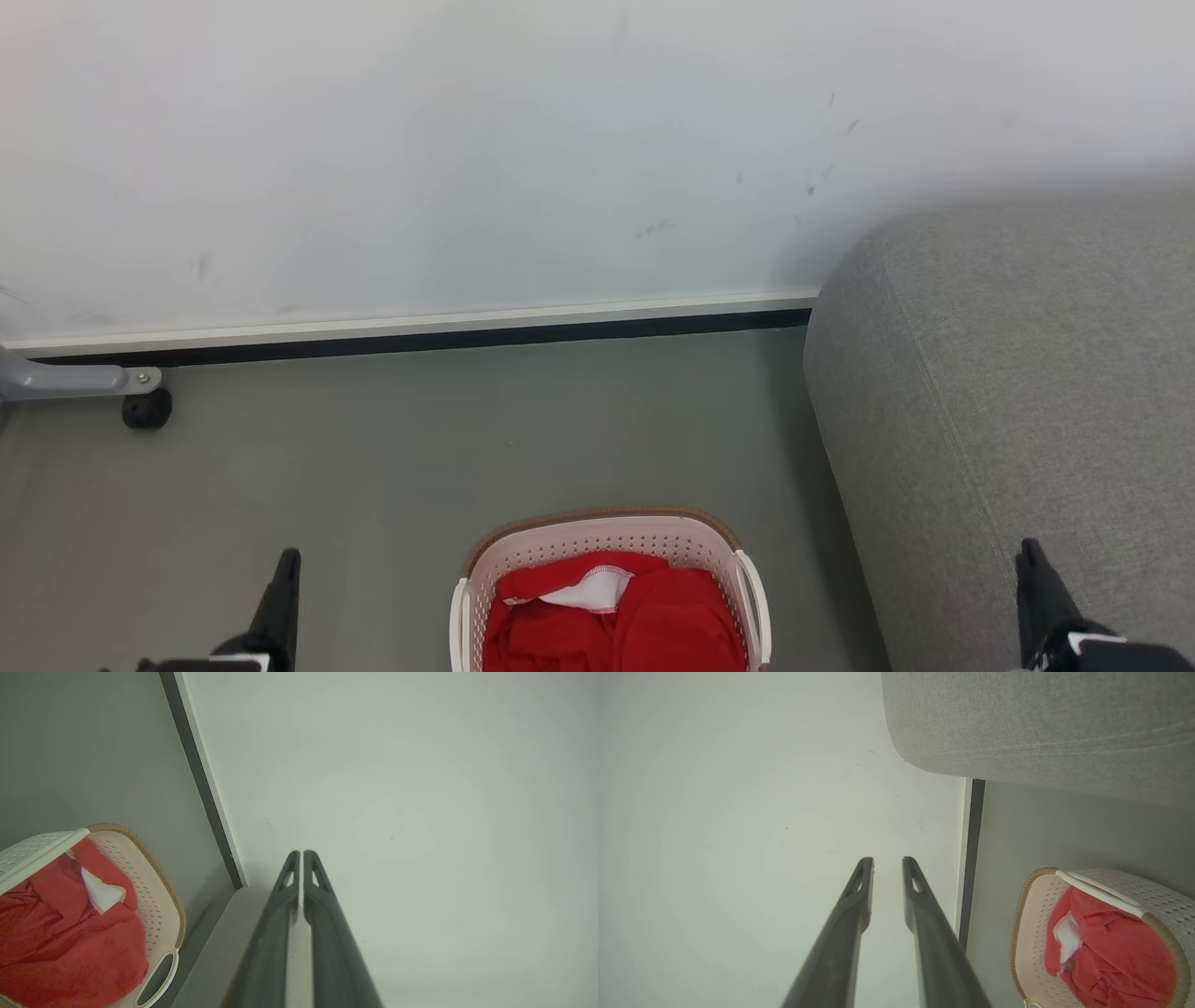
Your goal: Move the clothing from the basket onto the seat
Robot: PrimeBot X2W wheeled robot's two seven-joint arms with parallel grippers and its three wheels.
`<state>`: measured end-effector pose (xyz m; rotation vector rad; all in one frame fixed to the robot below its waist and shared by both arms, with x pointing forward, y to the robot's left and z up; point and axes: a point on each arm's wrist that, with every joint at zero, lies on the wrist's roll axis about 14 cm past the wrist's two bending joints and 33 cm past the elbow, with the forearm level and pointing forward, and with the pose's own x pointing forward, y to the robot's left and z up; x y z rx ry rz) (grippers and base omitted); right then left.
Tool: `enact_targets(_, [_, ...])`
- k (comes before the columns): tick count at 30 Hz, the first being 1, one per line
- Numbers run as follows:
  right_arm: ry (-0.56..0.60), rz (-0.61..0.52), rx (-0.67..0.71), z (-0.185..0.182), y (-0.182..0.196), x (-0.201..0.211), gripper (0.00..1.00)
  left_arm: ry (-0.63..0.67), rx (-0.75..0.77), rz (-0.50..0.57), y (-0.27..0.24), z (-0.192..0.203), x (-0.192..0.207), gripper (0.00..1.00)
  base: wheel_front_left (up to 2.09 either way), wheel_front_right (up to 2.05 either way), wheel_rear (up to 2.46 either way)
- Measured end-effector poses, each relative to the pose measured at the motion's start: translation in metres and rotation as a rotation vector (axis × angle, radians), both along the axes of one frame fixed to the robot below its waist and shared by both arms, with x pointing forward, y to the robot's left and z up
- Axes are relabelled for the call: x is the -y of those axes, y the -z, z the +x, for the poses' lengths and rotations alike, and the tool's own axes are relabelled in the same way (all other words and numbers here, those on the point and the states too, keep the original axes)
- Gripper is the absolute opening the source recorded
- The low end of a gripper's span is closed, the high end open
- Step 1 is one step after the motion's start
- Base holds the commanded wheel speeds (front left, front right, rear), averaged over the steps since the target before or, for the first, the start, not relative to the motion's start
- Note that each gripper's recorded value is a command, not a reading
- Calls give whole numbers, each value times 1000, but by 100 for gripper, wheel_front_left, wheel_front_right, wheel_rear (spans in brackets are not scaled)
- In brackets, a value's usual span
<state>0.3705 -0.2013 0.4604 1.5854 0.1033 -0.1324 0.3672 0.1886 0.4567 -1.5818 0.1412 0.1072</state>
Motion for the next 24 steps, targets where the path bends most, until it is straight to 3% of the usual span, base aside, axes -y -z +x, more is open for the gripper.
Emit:
enact_targets(11, [-8, -12, -35, -7, 10, -9, 100, -1, -25, 17, 8, -7, 5, 100, 0, 0, 0])
enact_targets(24, [-15, -119, -42, -9, 6, -10, 100, 5, -4, 135, -4, -5, 5, 100, 0, 0, 0])
